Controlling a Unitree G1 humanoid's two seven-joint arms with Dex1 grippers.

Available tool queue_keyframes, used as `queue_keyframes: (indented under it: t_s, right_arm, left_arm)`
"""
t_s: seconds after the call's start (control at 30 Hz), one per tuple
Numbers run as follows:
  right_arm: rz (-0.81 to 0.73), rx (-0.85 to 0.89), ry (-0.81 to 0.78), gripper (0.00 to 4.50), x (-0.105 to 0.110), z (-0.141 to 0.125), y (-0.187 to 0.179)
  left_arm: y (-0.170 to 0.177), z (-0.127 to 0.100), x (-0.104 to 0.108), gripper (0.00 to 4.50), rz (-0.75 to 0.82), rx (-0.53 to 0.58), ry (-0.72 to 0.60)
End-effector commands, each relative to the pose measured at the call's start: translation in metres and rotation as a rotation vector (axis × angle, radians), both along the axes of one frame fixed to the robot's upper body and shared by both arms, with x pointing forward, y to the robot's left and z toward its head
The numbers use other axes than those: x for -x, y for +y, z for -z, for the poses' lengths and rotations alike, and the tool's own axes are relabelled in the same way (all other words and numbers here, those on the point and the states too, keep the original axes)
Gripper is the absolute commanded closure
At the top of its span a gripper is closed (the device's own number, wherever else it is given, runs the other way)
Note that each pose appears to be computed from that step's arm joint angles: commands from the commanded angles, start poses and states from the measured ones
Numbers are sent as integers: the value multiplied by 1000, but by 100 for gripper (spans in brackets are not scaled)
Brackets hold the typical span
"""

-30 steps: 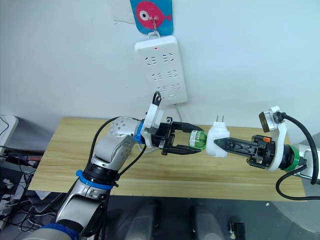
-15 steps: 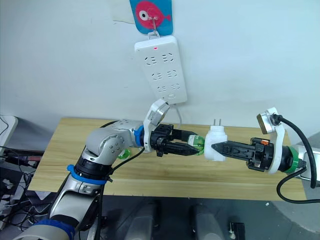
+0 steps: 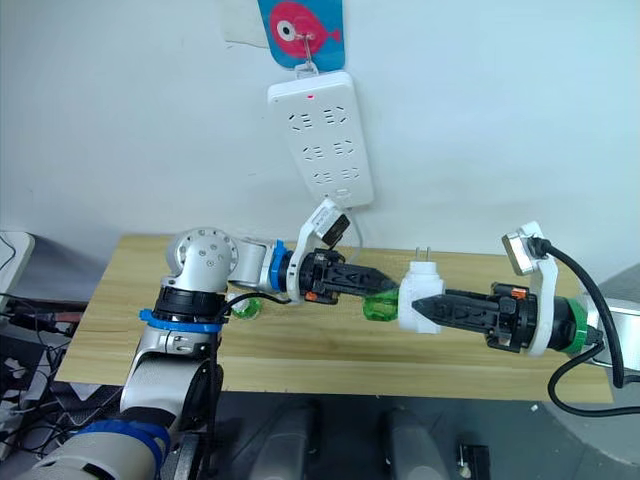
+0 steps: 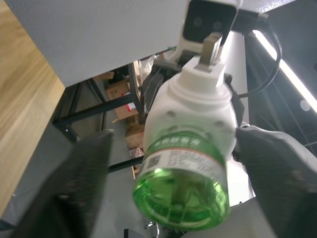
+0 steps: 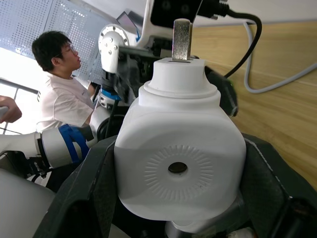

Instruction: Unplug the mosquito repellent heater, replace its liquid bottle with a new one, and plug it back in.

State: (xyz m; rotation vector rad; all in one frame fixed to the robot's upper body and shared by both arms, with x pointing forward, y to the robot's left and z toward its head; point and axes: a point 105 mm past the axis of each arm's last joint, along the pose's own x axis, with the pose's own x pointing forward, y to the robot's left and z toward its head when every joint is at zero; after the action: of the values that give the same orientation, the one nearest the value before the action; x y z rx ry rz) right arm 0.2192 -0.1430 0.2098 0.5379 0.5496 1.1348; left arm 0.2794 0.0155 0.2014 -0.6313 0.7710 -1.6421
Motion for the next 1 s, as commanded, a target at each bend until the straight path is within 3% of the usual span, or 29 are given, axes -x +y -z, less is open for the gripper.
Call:
queue_keyframes:
  t_s: [0.03,0.23,0.4,0.63,0.8,1.0]
  right_arm:
    - [0,-40,-2,152,1,-5,-3]
    - [55,-85,59,152,-7,-2,-22]
    - [77,-113,105,152,-13,-1,-34]
    - [37,-110,112,152,-10,-1,-29]
    - [25,-116,93,152,-10,-3,-24]
    - [21,-134,66,152,-12,-7,-20]
  left_arm:
    - [4,-12,3,2,17,42,-165]
    - [12,-39,-2,2,-31,168,-527]
    - [19,-20,13,2,70,229,-1120]
    - [7,-17,-1,2,-40,328,-1582]
    - [-1,-12,-3,2,-31,367,-1711]
    - [-4,-7,1,2,-12,402,-1766]
